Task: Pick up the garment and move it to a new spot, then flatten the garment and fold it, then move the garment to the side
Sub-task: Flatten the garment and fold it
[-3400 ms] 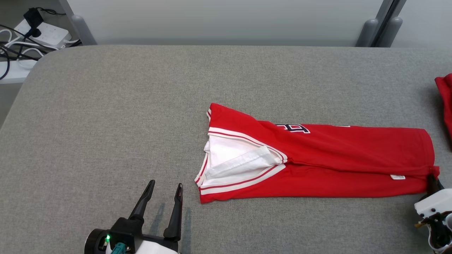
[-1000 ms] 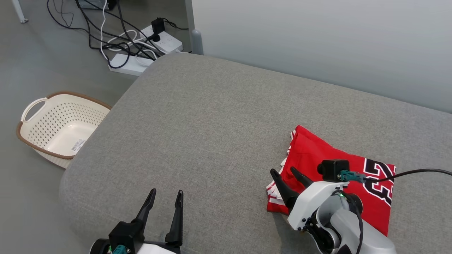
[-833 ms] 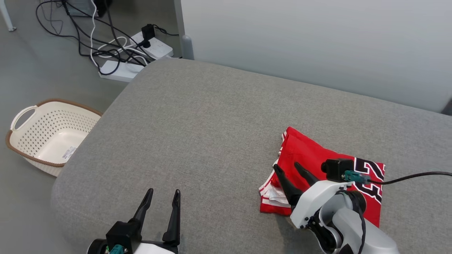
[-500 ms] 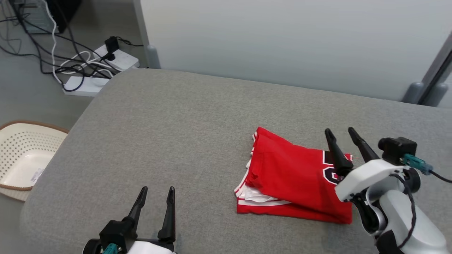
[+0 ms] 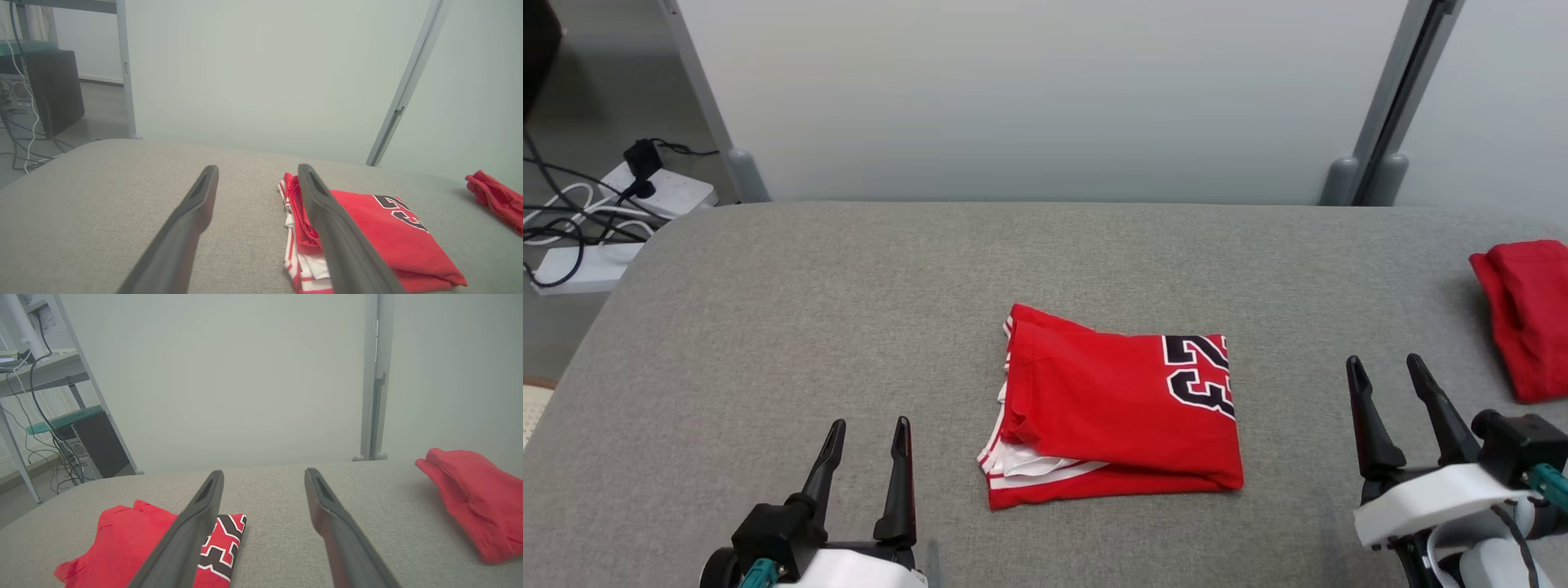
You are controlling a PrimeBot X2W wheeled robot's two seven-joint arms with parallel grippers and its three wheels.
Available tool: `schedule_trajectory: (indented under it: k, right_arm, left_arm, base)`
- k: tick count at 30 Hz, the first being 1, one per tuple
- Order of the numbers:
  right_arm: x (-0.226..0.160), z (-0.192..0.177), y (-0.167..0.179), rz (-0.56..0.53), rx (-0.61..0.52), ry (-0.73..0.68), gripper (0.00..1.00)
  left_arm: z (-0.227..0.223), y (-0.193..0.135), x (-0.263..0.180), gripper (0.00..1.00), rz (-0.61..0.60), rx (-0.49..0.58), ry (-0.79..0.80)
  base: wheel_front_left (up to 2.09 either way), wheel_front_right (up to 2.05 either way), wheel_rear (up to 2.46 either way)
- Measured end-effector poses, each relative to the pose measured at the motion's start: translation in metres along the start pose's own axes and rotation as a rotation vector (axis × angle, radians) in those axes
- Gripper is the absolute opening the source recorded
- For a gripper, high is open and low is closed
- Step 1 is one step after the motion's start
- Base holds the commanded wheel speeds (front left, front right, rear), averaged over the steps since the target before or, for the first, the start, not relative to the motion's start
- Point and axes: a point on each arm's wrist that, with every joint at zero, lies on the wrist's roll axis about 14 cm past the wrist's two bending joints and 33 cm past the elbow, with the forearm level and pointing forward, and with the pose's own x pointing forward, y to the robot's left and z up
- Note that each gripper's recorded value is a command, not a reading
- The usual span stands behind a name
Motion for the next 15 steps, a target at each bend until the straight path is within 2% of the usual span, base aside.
schedule_trajectory:
  k: [8,15]
  right_arm:
    - [-0.038,0.007,-0.009,-0.015,-0.081,-0.018,1.00]
    - [-0.065,0.005,-0.007,-0.024,-0.081,-0.019,1.00]
  left_arm:
    - [0.019,-0.018,0.005,1.00,-0.052,0.019,-0.062]
    - [0.015,-0.016,-0.012,1.00,-0.059,0.055,-0.056]
  base:
    - [0.00,0.00,0.00]
    - [0.00,0.00,0.00]
